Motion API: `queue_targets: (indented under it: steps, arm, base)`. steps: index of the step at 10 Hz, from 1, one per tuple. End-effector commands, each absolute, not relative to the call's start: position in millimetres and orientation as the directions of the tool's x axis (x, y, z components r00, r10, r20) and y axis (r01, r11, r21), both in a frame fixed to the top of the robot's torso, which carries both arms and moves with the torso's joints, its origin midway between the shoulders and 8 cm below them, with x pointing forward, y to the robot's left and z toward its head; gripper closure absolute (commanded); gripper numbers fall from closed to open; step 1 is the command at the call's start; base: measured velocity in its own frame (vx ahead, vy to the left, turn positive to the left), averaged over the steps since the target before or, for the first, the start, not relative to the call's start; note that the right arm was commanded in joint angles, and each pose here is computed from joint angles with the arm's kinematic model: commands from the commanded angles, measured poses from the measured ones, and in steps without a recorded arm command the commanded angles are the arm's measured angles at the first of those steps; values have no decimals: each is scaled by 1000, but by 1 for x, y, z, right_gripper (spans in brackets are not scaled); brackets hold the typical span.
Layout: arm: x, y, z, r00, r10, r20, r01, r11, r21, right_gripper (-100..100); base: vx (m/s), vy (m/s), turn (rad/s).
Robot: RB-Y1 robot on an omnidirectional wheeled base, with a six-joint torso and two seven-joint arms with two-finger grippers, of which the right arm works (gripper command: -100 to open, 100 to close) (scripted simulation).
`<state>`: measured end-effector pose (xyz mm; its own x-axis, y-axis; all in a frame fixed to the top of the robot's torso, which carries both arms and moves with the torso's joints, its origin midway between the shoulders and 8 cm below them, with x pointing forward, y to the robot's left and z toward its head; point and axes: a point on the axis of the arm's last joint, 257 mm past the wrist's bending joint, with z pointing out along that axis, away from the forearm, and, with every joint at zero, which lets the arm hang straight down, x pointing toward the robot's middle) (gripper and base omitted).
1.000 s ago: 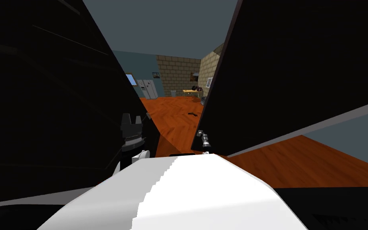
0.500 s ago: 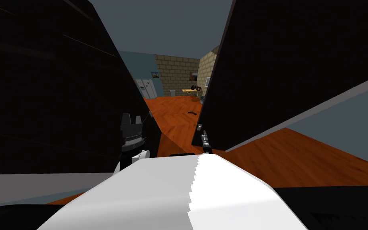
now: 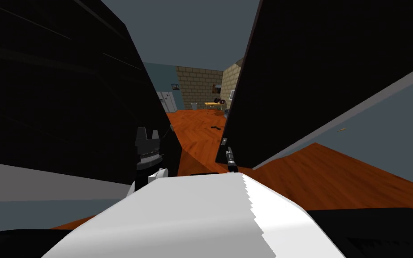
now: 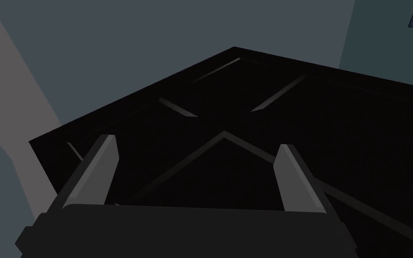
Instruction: Push the door open
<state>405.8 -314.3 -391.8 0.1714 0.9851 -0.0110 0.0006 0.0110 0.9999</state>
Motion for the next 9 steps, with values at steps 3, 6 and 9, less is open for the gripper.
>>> queue_targets:
  steps: [3,6,9]
  arm:
    - [406,-318,-391,178,984,-15,-4,16,1000,-100]
    - [406,-319,-391,187,982,-10,-10,12,1000,-100]
    - [406,-318,-391,188,982,-9,-10,11,1000,100]
  base:
    - [183,-32,18]
    - [217,-31,29]
    - [93,-21,6]
